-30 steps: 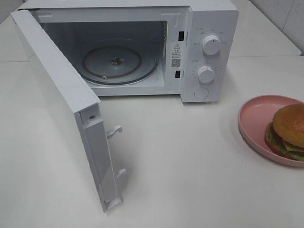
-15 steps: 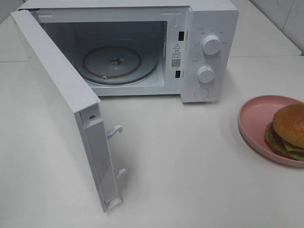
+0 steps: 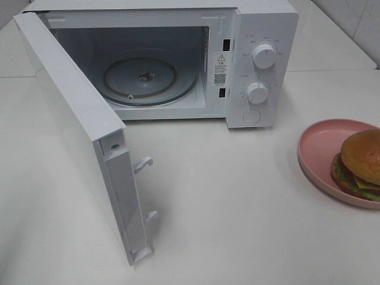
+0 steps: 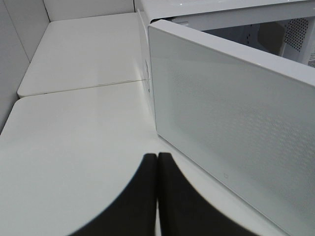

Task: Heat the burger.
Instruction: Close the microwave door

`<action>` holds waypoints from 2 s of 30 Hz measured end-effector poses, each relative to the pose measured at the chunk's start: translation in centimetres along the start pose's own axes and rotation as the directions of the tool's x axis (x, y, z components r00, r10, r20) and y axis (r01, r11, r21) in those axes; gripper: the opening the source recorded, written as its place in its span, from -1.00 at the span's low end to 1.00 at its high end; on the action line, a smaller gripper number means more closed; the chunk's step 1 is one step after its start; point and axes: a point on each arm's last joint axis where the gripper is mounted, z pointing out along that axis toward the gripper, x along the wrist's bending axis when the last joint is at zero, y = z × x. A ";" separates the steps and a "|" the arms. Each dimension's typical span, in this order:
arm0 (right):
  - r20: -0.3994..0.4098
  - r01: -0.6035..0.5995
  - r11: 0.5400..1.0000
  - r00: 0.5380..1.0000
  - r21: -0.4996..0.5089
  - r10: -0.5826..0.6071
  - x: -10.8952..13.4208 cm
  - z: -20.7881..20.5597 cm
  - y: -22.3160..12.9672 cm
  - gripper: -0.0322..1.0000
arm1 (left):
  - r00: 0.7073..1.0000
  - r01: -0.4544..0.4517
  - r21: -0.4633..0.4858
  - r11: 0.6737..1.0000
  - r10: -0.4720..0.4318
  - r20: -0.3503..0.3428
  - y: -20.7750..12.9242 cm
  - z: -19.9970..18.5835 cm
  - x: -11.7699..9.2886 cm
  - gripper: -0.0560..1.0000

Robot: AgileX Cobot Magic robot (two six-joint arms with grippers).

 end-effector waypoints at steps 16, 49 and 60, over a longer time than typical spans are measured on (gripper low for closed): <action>0.000 0.000 1.000 1.000 -0.001 0.000 0.0 0.0 0.0 0.27 | 1.000 0.013 0.090 0.996 -0.011 -0.023 1.1 12.5 0.7 -0.89; 0.000 0.000 1.000 1.000 -0.001 0.000 0.0 0.0 0.0 0.27 | 0.972 -0.111 0.107 0.988 0.086 0.220 -1.2 26.9 -7.5 -0.89; 0.000 0.000 1.000 1.000 -0.001 0.000 0.0 0.0 0.0 0.26 | 0.952 -0.132 0.059 0.989 0.110 0.287 -0.2 30.7 -11.3 -0.89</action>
